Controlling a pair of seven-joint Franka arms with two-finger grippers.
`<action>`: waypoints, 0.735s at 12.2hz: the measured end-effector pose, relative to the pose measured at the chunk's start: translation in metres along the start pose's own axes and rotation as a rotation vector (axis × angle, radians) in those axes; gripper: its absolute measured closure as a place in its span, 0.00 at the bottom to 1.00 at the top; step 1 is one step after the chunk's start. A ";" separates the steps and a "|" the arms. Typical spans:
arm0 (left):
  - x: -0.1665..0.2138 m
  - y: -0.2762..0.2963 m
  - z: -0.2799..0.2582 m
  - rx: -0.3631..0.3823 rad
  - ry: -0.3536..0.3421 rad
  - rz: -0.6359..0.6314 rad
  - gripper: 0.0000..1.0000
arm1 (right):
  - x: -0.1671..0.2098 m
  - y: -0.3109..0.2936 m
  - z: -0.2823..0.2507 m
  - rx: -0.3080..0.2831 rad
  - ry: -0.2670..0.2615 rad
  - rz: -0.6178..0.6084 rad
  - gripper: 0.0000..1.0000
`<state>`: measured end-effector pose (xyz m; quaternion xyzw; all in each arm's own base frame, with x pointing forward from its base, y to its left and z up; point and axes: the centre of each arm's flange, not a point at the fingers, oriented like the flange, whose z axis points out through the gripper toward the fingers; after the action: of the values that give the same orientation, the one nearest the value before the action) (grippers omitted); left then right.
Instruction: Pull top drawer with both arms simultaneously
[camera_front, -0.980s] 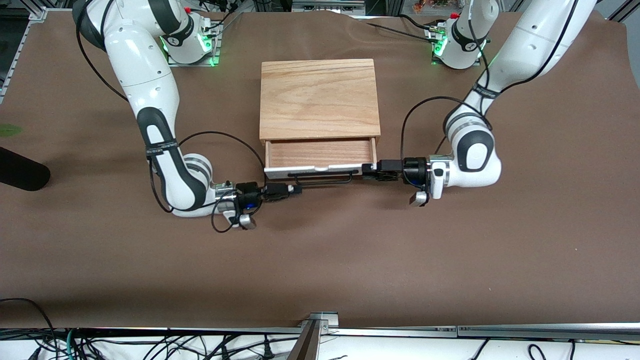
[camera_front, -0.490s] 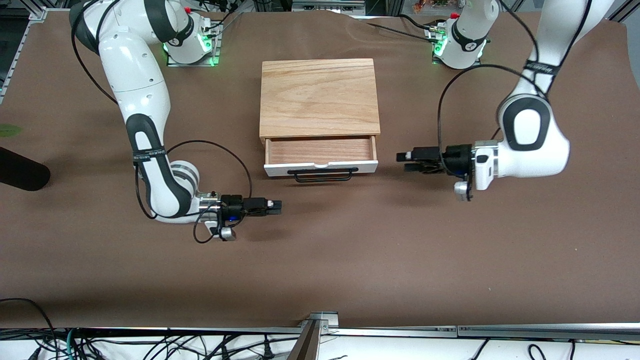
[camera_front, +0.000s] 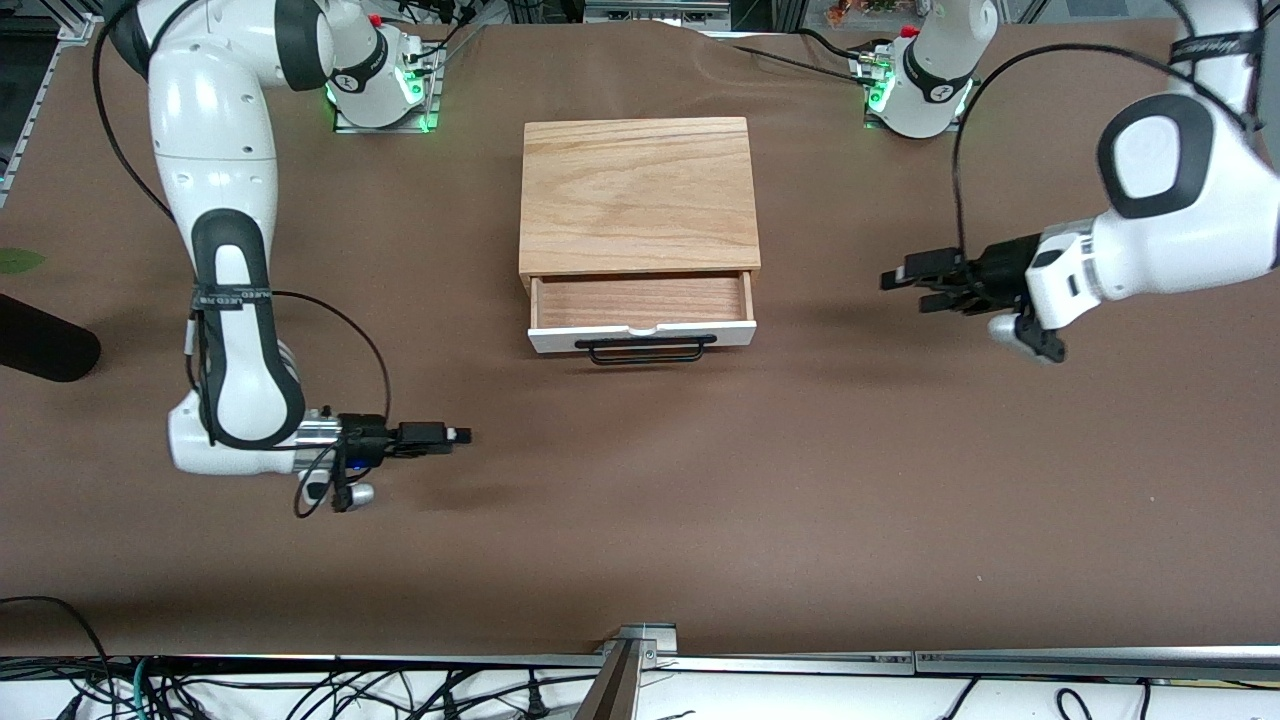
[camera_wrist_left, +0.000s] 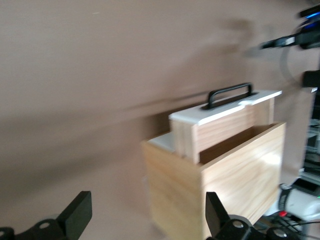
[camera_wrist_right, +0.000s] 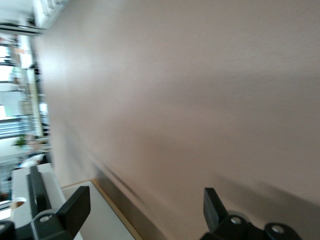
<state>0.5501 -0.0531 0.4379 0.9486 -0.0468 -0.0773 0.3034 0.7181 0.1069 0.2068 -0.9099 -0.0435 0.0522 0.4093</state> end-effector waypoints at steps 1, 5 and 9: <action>-0.011 -0.006 -0.019 0.043 -0.021 0.002 0.00 | 0.002 -0.007 -0.020 -0.082 -0.010 0.009 0.00; -0.028 0.001 -0.082 0.234 -0.062 0.037 0.00 | 0.012 -0.029 -0.059 -0.312 -0.015 0.075 0.00; -0.037 0.045 -0.129 0.439 -0.080 0.027 0.00 | 0.019 -0.059 -0.068 -0.549 -0.012 0.112 0.00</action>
<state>0.5339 -0.0117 0.5723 0.9873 -0.0874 -0.0986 0.0884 0.7441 0.0978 0.2952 -0.9874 -0.0081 0.0666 0.1435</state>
